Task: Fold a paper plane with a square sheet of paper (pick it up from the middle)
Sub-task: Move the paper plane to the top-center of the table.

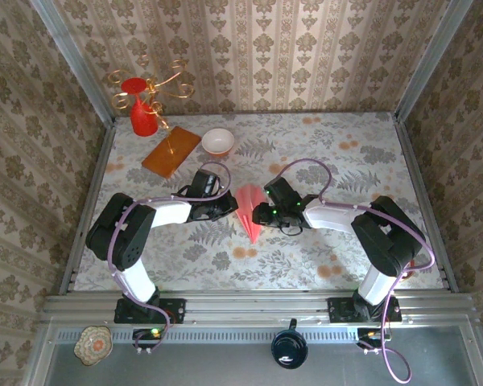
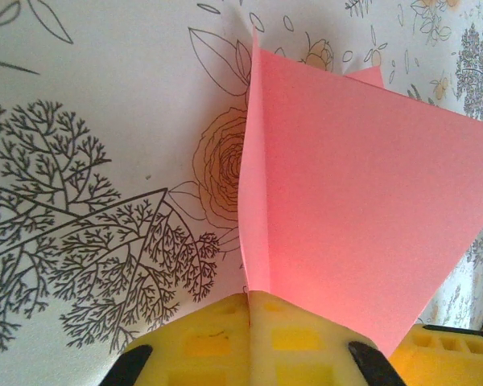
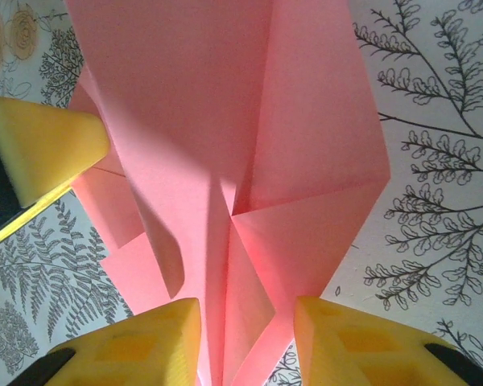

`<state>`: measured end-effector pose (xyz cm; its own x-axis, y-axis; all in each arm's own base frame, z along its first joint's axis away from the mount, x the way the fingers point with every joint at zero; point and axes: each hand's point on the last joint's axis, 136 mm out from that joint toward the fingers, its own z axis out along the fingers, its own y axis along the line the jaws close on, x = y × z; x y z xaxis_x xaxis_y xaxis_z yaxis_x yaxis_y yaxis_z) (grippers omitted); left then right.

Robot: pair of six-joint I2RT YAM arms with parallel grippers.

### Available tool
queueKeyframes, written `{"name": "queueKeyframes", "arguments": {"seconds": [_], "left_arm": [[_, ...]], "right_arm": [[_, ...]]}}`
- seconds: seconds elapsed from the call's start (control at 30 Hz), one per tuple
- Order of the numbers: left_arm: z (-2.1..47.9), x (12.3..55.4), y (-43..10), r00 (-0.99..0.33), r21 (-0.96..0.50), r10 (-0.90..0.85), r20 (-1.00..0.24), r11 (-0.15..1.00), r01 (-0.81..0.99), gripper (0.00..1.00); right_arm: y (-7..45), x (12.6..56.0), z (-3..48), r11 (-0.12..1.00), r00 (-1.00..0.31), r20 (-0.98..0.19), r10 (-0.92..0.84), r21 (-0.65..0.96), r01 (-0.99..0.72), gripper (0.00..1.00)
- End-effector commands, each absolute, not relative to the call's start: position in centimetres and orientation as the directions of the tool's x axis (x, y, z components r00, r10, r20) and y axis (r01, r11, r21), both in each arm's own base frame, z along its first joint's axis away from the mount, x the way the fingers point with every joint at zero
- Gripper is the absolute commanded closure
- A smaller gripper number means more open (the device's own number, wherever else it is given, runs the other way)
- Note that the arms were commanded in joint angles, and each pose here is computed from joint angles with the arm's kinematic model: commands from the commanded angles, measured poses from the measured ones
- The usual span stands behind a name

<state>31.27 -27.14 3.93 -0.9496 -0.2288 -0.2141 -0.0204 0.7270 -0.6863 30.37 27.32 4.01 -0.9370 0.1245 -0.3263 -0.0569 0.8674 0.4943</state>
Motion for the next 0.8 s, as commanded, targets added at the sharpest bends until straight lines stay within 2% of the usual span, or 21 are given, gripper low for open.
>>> {"name": "queueKeyframes", "arguments": {"seconds": [0.0, 0.47, 0.63, 0.77], "left_arm": [[5.1, 31.8, -27.2, -0.946, -0.696, -0.219, -0.239, 0.718, 0.009, 0.96], [6.6, 31.6, -27.8, -0.948, -0.728, -0.213, -0.238, 0.685, 0.03, 0.96], [6.7, 31.5, -27.9, -0.949, -0.731, -0.21, -0.237, 0.681, 0.032, 0.96], [6.5, 31.5, -27.8, -0.949, -0.728, -0.209, -0.236, 0.685, 0.03, 0.96]], "right_arm": [[29.0, 30.3, 4.7, 0.853, -0.941, -0.332, 0.067, 0.508, -0.118, 0.61], [30.0, 29.4, 3.3, 0.901, -0.947, -0.318, -0.045, 0.397, -0.176, 0.5], [30.0, 29.6, 3.0, 0.907, -0.949, -0.313, -0.047, 0.384, -0.171, 0.51], [29.6, 29.8, 3.1, 0.919, -0.948, -0.317, -0.031, 0.364, -0.152, 0.56]]}}
